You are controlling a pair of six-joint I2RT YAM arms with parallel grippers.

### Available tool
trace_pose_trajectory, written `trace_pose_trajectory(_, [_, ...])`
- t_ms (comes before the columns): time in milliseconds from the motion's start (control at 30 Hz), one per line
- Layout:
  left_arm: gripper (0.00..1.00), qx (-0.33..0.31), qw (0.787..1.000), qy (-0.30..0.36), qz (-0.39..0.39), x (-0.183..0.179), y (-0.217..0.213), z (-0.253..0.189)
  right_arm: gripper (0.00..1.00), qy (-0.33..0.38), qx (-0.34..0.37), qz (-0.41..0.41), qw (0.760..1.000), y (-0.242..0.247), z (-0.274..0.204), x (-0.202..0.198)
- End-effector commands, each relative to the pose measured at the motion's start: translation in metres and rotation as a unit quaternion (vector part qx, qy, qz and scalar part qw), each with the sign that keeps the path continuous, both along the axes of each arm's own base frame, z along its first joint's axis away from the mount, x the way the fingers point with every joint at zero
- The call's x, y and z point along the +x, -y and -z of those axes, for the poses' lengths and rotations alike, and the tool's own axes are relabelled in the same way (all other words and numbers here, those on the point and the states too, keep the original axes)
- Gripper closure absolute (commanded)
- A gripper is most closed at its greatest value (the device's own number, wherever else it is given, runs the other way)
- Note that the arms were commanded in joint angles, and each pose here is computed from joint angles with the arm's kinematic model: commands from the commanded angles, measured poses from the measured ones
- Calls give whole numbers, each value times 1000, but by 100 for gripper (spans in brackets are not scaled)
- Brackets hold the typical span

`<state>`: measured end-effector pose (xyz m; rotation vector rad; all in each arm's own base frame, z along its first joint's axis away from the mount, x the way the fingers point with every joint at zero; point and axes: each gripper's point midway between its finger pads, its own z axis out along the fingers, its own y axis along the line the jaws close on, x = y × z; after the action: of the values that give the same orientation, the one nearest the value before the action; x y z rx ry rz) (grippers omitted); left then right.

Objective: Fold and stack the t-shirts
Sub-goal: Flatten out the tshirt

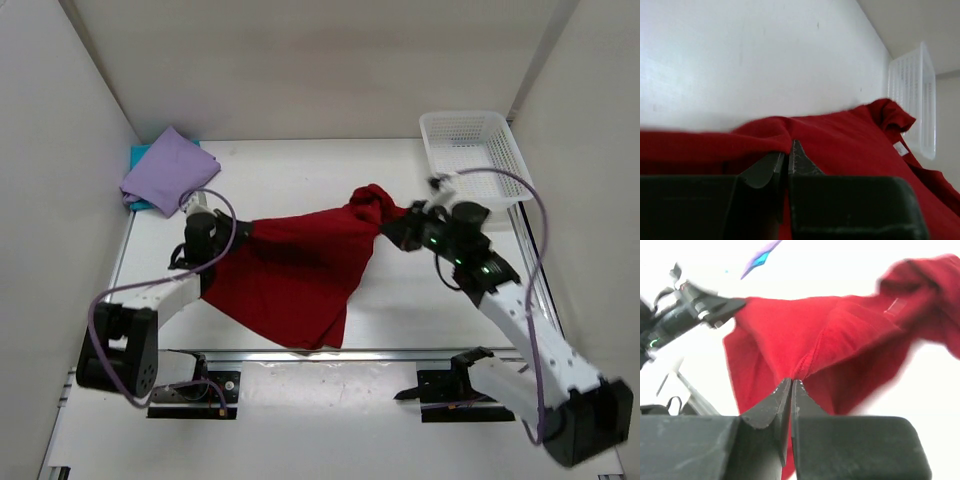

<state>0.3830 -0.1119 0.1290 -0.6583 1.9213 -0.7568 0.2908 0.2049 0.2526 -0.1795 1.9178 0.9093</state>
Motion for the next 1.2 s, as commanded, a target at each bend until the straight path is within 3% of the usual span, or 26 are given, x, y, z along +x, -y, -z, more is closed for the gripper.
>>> trace_pose_trajectory(0, [89, -10, 1000, -5, 18, -41, 16, 9, 100, -88, 17, 99, 991, 75, 58, -23])
trace_pose_trajectory(133, [86, 22, 999, 19, 29, -68, 28, -4, 100, -99, 49, 173, 979, 127, 64, -17])
trace_pose_trajectory(333, [86, 1, 998, 63, 24, -81, 14, -29, 100, -57, 38, 31, 997, 42, 8, -32])
trace_pose_trajectory(567, [87, 8, 998, 55, 43, -80, 24, -23, 100, 30, 13, 67, 997, 62, -74, -86])
trace_pose_trajectory(667, [87, 7, 997, 51, 58, -87, 36, -15, 100, 4, -22, 132, 991, 86, -54, -78])
trace_pose_trajectory(833, [88, 7, 996, 31, 80, -91, 49, 2, 100, -86, -25, 125, 988, 86, 23, -22])
trace_pose_trajectory(1000, [88, 12, 996, 14, 89, -95, 57, 20, 100, -157, -47, 222, 961, 134, 98, 30])
trace_pose_trajectory(1167, [89, 14, 994, -30, 100, -100, 69, 53, 100, -196, -25, 210, 958, 125, 147, 85])
